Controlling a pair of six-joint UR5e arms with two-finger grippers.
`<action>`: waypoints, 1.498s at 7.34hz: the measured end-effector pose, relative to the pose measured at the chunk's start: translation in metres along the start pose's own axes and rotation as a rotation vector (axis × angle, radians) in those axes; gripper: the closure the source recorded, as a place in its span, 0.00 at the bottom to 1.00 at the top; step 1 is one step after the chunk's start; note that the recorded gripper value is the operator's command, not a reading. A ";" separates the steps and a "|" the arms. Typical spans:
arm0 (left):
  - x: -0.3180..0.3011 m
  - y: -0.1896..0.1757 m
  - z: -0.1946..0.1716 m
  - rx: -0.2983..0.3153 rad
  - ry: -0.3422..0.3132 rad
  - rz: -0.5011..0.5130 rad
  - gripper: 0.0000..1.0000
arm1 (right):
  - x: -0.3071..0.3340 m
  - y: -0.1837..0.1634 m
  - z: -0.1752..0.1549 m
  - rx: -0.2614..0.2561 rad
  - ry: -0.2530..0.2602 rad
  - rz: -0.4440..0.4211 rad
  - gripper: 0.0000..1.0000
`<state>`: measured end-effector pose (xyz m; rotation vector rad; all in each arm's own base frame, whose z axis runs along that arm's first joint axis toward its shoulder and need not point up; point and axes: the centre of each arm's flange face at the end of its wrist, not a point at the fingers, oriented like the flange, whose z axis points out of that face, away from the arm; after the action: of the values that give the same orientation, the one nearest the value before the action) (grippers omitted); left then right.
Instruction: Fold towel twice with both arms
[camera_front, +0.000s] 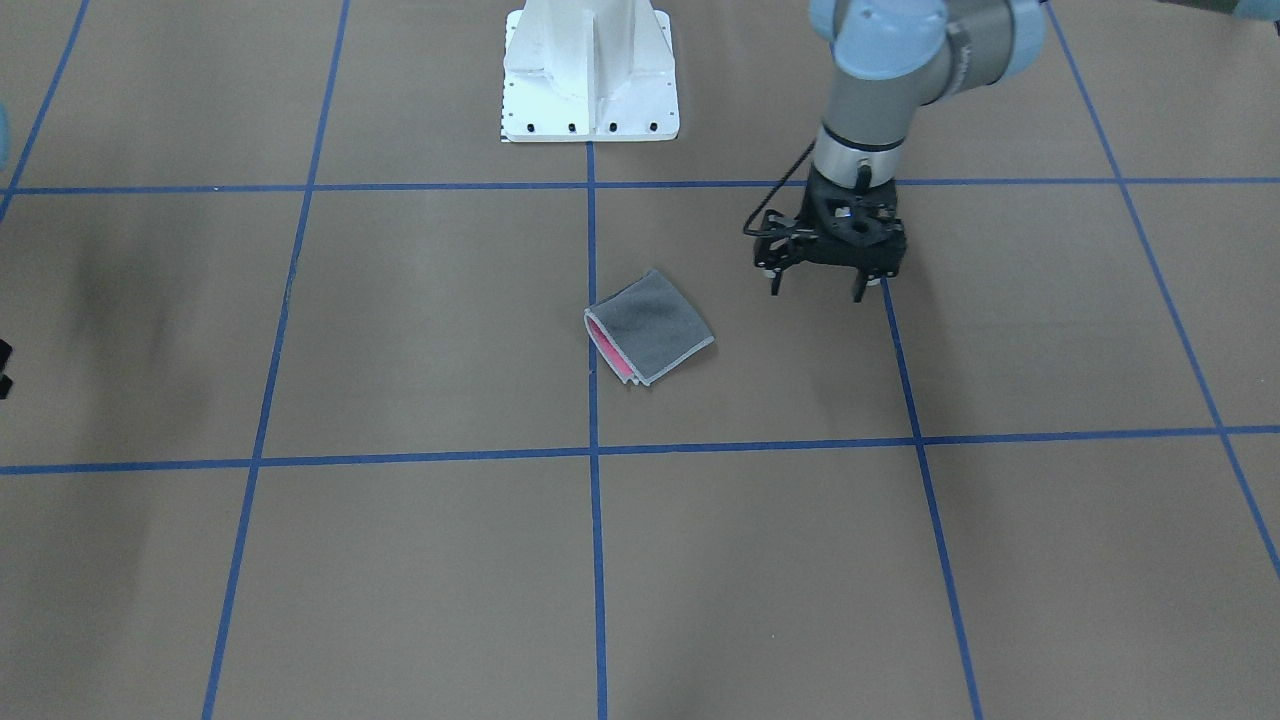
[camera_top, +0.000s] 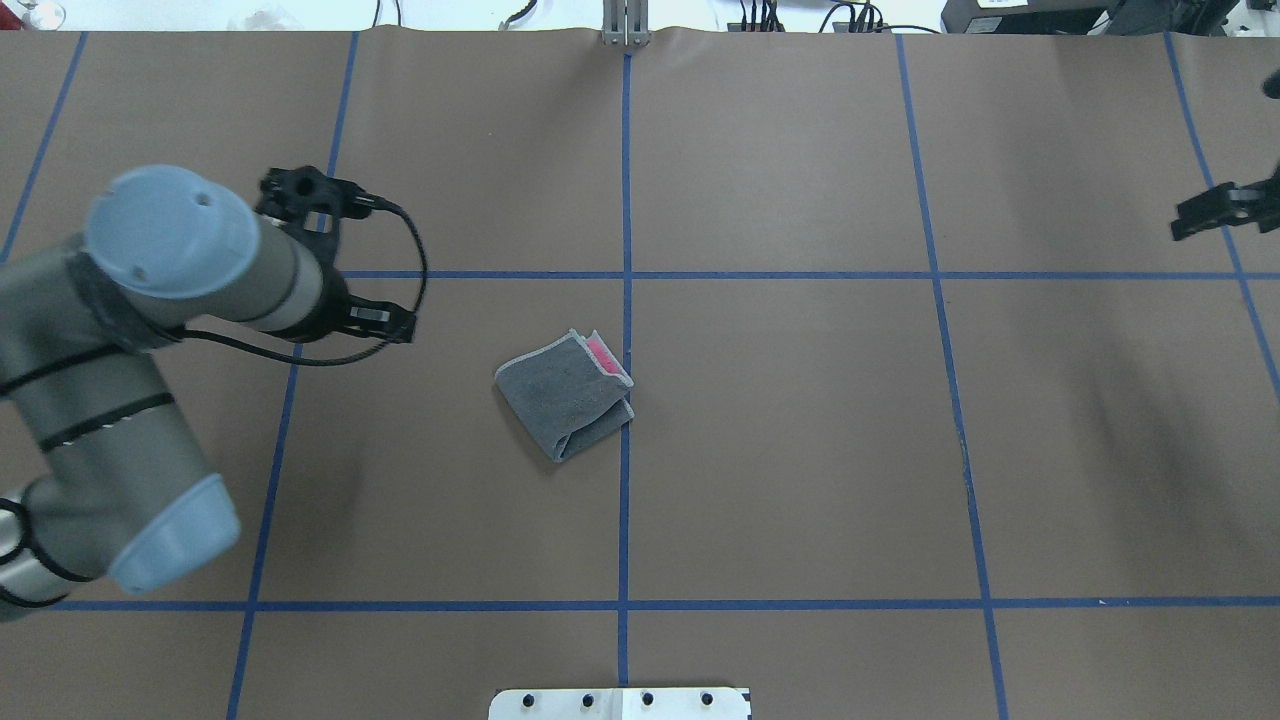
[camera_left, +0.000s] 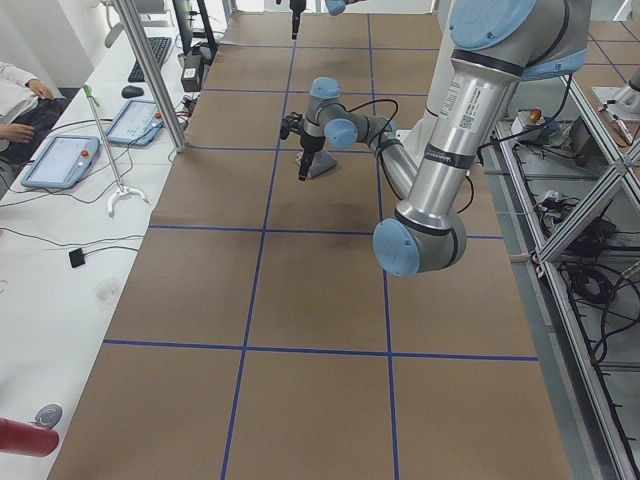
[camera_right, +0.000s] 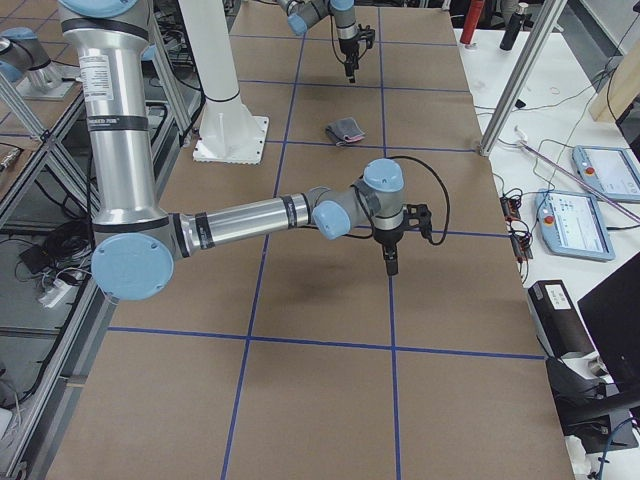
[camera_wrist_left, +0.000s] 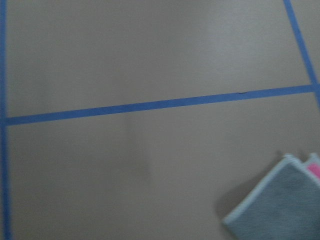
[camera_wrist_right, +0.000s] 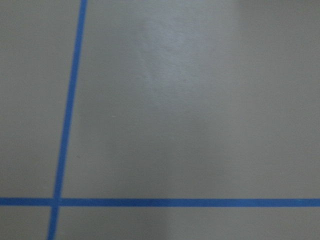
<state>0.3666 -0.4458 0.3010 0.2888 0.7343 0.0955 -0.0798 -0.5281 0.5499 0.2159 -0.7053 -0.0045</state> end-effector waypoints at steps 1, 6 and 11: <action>-0.056 0.000 -0.010 -0.025 -0.023 0.049 0.00 | 0.054 0.019 -0.005 -0.019 -0.002 -0.023 0.00; -0.340 0.014 -0.066 -0.138 -0.030 0.190 0.00 | 0.197 0.046 -0.043 -0.164 -0.008 -0.082 0.00; -0.509 0.070 -0.060 -0.231 -0.013 0.069 0.00 | 0.212 0.048 -0.050 -0.235 -0.016 -0.050 0.00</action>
<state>-0.0491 -0.4600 0.6078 0.0944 0.6937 0.2422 0.1105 -0.4879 0.6581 0.0079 -0.7089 -0.1364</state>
